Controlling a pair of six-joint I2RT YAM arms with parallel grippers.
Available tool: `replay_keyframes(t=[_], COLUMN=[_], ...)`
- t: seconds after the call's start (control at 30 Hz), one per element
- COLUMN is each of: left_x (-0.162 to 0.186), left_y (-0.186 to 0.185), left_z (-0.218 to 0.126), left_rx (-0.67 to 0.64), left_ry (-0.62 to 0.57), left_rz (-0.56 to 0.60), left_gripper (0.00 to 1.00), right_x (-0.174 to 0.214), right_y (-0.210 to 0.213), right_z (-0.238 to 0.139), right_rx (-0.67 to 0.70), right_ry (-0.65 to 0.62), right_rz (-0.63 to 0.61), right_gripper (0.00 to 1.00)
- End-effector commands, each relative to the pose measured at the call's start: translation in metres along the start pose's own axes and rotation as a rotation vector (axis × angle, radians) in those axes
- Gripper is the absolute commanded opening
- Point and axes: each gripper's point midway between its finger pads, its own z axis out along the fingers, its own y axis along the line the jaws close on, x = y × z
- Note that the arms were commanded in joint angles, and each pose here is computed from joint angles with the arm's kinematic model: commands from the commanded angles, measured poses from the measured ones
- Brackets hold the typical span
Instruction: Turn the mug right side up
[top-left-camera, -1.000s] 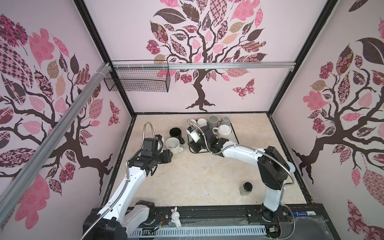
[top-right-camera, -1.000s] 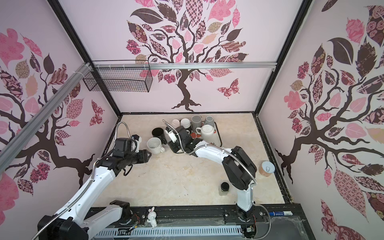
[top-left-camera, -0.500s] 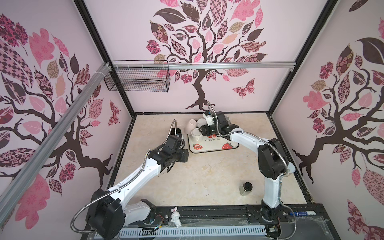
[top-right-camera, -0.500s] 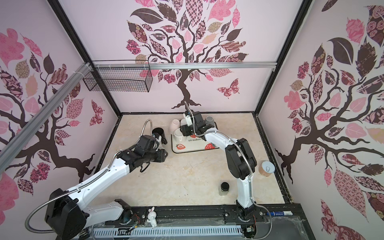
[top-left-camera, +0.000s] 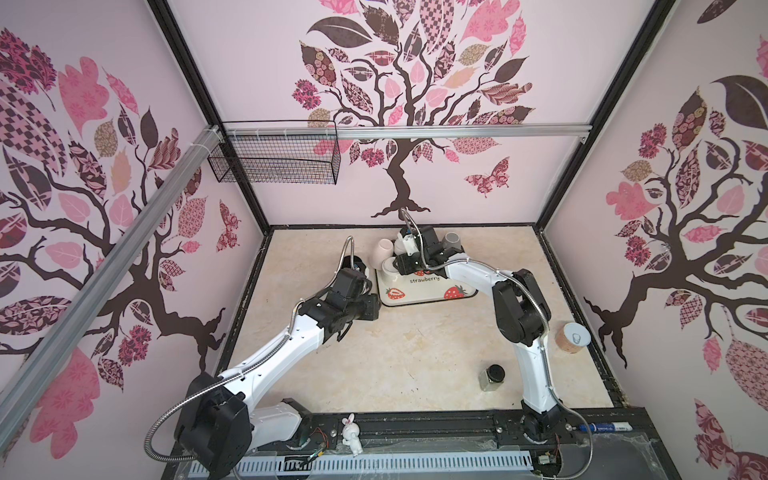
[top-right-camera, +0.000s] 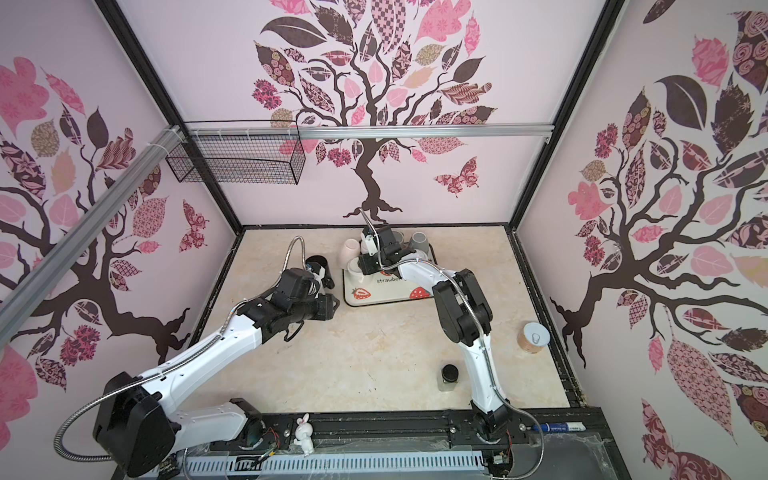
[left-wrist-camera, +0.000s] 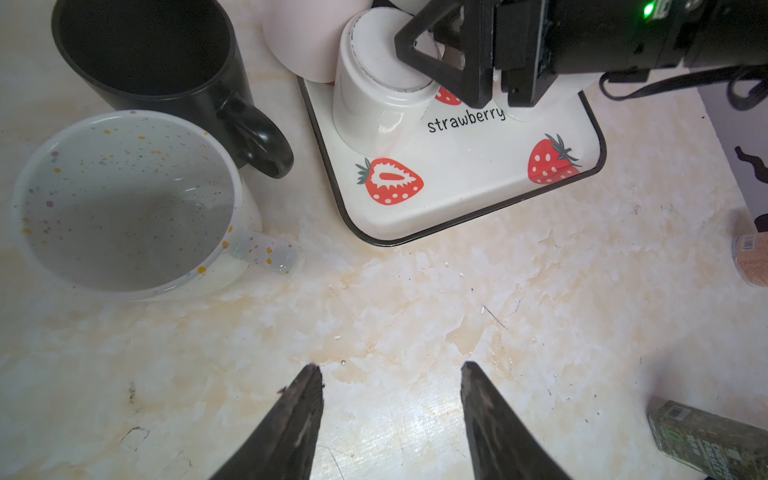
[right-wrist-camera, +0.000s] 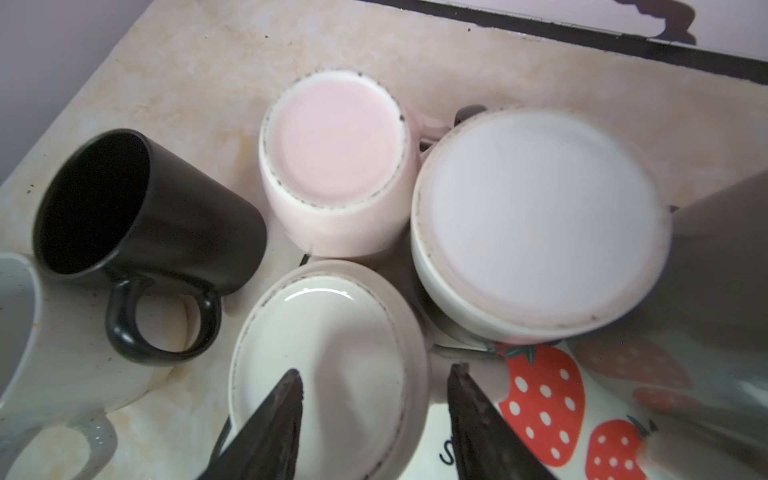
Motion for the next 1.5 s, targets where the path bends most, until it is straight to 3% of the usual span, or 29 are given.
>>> replay_keyframes(t=[0.0,0.17,0.4,0.57,0.7,0.83,1.1,1.47], left_x=[-0.008,-0.014,-0.036,-0.054,-0.067,-0.074,-0.069,-0.039], left_y=[-0.001,-0.005,-0.011,-0.017,-0.023,-0.030,-0.039,-0.054], left_z=[0.008,0.014,0.017,0.019,0.021,0.027,0.046,0.074], left_rx=[-0.002,-0.004,-0.001,-0.012,-0.004,0.016,0.061,0.183], left_ry=[-0.027,-0.015,-0.047,-0.062,-0.064,-0.056,-0.012,0.062], left_rz=[-0.019,-0.021,-0.022,-0.006,0.000,0.001,-0.001,-0.045], left_gripper=[0.56,0.56,0.56,0.56,0.57,0.56,0.56,0.55], right_x=[0.017,0.018,0.034,0.037,0.017,0.004,0.002,0.012], right_y=[-0.002,0.000,0.005,0.020,0.032,0.034,-0.006,-0.038], right_z=[0.004,-0.015,-0.033,-0.056,-0.077,-0.088,-0.077,-0.034], right_rx=[0.009,0.010,-0.012,-0.075,-0.113,-0.114,-0.102,-0.071], right_ry=[0.053,0.039,0.077,0.070,0.026,0.006,-0.004,0.021], right_rz=[-0.033,-0.055,-0.046,0.009,0.036,0.028,0.122,0.116], right_gripper=[0.54,0.41,0.34,0.36,0.46,0.48,0.48,0.47])
